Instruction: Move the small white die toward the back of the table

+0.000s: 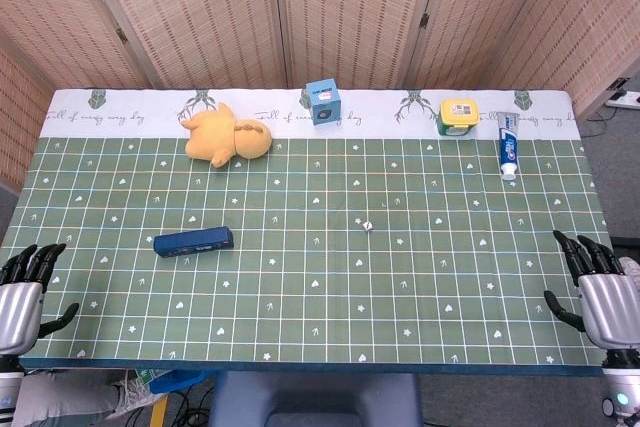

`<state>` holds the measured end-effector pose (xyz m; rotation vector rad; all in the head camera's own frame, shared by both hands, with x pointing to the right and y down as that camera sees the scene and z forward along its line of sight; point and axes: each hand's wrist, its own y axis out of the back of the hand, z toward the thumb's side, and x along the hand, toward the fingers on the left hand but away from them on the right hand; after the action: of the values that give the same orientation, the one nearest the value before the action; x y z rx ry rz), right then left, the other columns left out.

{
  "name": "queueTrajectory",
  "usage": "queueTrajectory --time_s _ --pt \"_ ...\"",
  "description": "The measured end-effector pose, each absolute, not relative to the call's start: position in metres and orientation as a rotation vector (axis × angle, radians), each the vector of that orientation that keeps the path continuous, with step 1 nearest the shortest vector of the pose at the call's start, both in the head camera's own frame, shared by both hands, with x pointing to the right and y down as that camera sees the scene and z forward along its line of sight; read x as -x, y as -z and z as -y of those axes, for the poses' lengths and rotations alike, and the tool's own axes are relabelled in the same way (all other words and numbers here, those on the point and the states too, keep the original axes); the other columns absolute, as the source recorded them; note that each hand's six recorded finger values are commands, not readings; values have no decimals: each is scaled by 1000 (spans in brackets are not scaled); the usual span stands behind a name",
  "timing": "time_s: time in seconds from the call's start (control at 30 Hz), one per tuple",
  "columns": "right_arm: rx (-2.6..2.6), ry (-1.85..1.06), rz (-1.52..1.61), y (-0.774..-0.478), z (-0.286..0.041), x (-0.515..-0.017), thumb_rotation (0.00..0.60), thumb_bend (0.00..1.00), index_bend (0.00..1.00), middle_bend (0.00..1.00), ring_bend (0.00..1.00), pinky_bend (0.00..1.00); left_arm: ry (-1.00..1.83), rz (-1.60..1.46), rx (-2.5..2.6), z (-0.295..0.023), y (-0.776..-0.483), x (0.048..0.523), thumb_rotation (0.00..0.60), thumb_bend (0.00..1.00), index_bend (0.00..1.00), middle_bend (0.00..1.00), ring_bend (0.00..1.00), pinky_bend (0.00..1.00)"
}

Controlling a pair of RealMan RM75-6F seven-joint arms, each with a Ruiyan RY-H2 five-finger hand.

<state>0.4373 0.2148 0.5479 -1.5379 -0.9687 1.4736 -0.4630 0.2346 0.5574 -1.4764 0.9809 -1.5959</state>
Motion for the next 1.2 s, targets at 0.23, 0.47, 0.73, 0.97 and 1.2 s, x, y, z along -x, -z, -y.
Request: queueTrajectory --time_s 0.23,0.47,0.73,0.97,1.2 --pt "1548 -1464 968 -550 -214 -435 600 227 35 216 148 175 1580 -986 1472 -235 -556 463 600 236 137 161 103 163" --pt "1564 -1430 949 -554 -207 -426 600 227 35 260 170 205 1562 -991 1473 -236 -554 460 600 237 138 161 103 163" --pt "1569 -1360 849 -561 -180 -399 600 244 35 412 356 369 1548 -999 1478 -235 -553 459 600 236 141 161 103 163" --pt "1631 -1270 724 -580 -147 -348 600 243 159 713 796 835 1534 -1008 1478 -236 -551 459 600 236 143 161 103 163" --pt "1722 -1226 557 -617 -125 -287 600 261 267 856 954 974 1541 -1010 1469 -239 -547 462 600 236 144 161 103 163"
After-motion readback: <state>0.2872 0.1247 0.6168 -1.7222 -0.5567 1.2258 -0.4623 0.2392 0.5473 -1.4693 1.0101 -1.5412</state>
